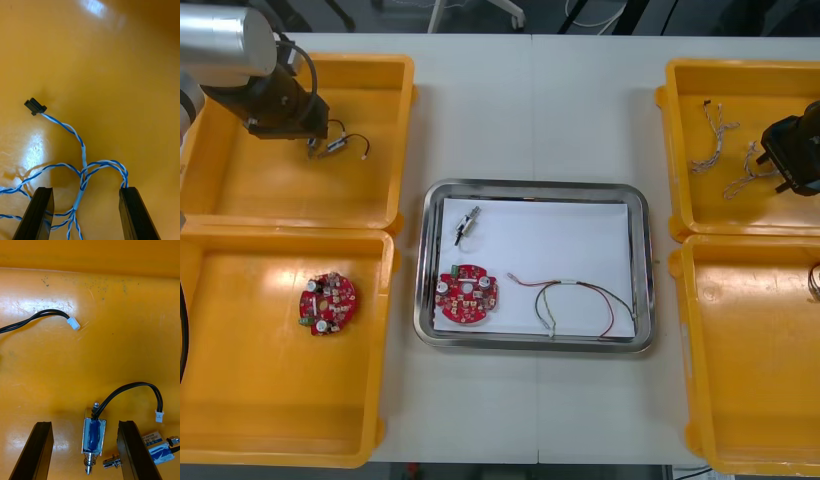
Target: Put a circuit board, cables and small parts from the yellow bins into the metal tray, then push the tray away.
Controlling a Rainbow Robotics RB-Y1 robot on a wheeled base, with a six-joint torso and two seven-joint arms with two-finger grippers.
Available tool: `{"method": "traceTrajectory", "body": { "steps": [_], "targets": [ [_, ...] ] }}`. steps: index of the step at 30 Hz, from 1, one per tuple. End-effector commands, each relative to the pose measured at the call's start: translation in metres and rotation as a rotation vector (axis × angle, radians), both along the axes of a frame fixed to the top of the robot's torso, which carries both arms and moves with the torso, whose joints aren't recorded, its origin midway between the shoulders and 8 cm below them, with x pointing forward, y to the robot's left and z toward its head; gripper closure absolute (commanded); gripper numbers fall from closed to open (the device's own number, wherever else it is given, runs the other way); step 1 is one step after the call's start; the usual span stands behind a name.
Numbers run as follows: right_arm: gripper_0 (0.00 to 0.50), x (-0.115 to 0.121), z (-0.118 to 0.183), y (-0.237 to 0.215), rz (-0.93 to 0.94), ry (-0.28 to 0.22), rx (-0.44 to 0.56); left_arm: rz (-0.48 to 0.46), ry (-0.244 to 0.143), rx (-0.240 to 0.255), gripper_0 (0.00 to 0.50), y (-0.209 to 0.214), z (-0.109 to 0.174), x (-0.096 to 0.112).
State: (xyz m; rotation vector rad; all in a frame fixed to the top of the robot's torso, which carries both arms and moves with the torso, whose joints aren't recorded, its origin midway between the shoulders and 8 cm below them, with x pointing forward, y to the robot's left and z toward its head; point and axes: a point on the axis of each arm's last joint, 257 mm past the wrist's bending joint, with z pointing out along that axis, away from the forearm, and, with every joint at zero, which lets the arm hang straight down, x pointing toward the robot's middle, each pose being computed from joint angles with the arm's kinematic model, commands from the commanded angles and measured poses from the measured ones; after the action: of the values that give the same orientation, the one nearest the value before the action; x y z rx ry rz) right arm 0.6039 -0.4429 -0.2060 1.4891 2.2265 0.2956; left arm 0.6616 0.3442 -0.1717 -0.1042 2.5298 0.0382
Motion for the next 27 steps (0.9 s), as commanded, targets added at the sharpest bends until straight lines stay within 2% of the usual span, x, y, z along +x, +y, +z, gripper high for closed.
{"method": "traceTrajectory", "body": {
  "steps": [1,14,24,25,26,27],
  "targets": [
    [0.000,0.007,0.024,-0.010,-0.080,-0.055,0.066,-0.119,-0.034,0.067,0.000,-0.020,0.020,0.012],
    [0.000,-0.004,-0.006,-0.013,-0.090,-0.040,0.097,-0.121,-0.016,0.072,0.000,-0.015,0.007,0.007],
    [0.004,-0.011,-0.026,-0.008,-0.078,-0.007,0.091,-0.125,-0.004,0.079,0.000,-0.010,-0.005,0.003],
    [0.083,-0.011,-0.027,-0.006,-0.074,-0.004,0.088,-0.125,-0.001,0.081,0.000,-0.009,-0.008,0.002],
    [0.129,-0.012,-0.027,-0.006,-0.074,-0.003,0.089,-0.127,-0.003,0.080,0.000,-0.009,-0.008,0.002],
    [0.276,-0.012,-0.028,-0.007,-0.074,-0.003,0.087,-0.125,0.002,0.082,0.000,-0.008,-0.011,0.001]
  ]
}}
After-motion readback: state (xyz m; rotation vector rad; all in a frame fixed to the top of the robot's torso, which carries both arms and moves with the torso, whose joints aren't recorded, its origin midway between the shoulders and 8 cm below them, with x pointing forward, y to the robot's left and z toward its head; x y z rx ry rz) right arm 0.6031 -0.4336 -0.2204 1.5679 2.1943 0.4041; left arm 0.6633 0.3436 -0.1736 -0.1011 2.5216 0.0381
